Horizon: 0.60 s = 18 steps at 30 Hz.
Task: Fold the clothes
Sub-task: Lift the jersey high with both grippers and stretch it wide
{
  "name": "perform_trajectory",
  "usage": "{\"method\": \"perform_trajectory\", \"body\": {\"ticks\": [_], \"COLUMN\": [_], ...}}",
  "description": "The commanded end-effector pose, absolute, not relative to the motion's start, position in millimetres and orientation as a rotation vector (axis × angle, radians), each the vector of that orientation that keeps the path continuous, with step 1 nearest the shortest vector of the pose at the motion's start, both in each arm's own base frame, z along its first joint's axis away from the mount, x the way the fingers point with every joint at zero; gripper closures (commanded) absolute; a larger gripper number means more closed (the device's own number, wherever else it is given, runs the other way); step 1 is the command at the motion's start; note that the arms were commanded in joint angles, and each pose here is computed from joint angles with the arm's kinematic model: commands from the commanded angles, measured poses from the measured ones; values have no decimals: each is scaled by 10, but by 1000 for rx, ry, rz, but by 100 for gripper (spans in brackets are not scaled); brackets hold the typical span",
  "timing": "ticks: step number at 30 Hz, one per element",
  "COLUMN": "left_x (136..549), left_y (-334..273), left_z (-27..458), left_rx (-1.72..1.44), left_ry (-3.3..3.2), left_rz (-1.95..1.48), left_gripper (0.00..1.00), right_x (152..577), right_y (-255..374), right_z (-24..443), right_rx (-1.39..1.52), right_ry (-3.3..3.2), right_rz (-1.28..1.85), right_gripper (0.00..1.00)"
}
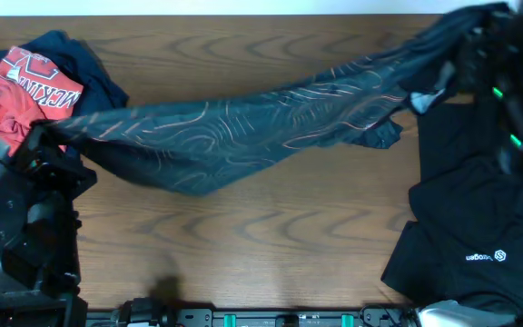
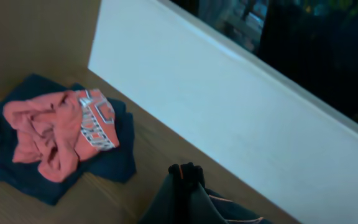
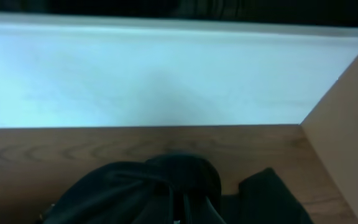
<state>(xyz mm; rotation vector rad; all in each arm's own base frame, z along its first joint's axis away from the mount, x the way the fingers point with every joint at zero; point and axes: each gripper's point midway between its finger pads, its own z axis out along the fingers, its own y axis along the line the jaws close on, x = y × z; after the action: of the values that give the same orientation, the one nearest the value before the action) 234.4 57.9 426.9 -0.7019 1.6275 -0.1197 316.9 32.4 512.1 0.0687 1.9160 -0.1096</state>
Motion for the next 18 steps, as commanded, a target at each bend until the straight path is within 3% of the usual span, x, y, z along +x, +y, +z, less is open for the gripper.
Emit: {"method": "perform_trajectory", "body": {"ticks": [1,11,18], "left_x": [2243,2115,1978], "left_y": [684,676,667], "left_z": [4492,4586,4779], "left_rx": [-722,-697,-664], "left_ry": [1553,1568,1543], "left_rz": [-68,-43,-30], "left_gripper": [94,94,94], "right_x": [2871,2295,2129], "right_y": [185,171,136], "right_z": [5252,4849,5054], "right_rx": [132,121,62], "right_ry": [1892,2086,1994], "right_rz": [-85,0,3], "right_gripper": [99,99,99]}}
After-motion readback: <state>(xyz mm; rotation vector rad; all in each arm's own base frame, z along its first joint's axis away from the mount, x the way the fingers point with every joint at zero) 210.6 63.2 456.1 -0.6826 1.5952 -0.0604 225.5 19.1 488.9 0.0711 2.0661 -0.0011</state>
